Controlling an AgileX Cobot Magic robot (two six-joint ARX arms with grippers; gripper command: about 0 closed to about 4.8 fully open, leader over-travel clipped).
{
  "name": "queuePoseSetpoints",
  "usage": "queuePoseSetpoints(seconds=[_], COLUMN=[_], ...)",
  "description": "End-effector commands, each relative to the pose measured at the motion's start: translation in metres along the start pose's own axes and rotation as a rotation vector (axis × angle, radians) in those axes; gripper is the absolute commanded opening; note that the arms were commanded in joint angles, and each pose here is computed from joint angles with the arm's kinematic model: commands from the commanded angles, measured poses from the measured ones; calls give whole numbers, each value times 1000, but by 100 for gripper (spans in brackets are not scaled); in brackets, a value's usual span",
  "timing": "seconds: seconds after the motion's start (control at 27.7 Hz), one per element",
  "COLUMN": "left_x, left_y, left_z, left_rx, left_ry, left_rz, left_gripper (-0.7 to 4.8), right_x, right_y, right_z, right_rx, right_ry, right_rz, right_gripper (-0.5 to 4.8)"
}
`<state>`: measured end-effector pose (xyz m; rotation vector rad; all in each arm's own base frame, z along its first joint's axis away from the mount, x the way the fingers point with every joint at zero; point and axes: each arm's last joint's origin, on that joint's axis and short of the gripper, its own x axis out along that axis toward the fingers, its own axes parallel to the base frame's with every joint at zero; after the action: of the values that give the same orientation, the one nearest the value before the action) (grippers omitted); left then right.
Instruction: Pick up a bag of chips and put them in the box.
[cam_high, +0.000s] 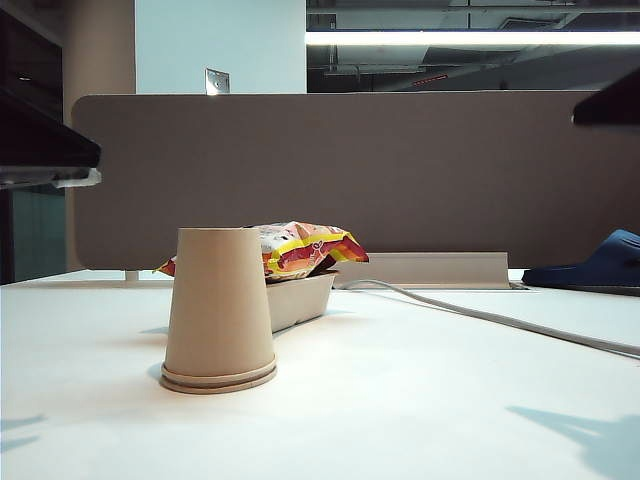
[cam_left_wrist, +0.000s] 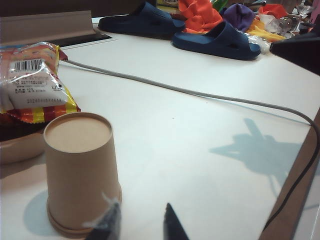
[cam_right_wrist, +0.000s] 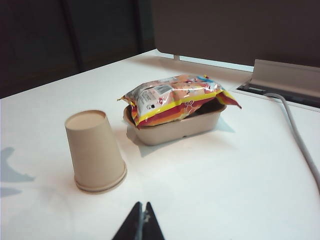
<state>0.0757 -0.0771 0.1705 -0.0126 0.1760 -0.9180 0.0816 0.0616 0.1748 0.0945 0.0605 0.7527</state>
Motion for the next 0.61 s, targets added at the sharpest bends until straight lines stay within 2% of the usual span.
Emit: queuePoseSetpoints(seconds=[0.04, 0.22, 0.36, 0.61], left_x=[0, 0, 0, 1], left_y=[0, 0, 0, 1], left_z=[1, 0, 0, -7], left_rx=[2, 2, 2, 2], left_ry=[-11, -9, -2, 22], left_rz=[1, 1, 1, 4], left_gripper=[111, 105, 15, 12], right_x=[2, 2, 2, 1], right_y=[-1, -2, -2, -6], right_z=[-9, -13, -16, -24], right_rx=[2, 5, 9, 15], right_ry=[8, 32, 62, 144], right_rz=[-4, -6, -16, -123], right_gripper=[-1, -1, -1, -1])
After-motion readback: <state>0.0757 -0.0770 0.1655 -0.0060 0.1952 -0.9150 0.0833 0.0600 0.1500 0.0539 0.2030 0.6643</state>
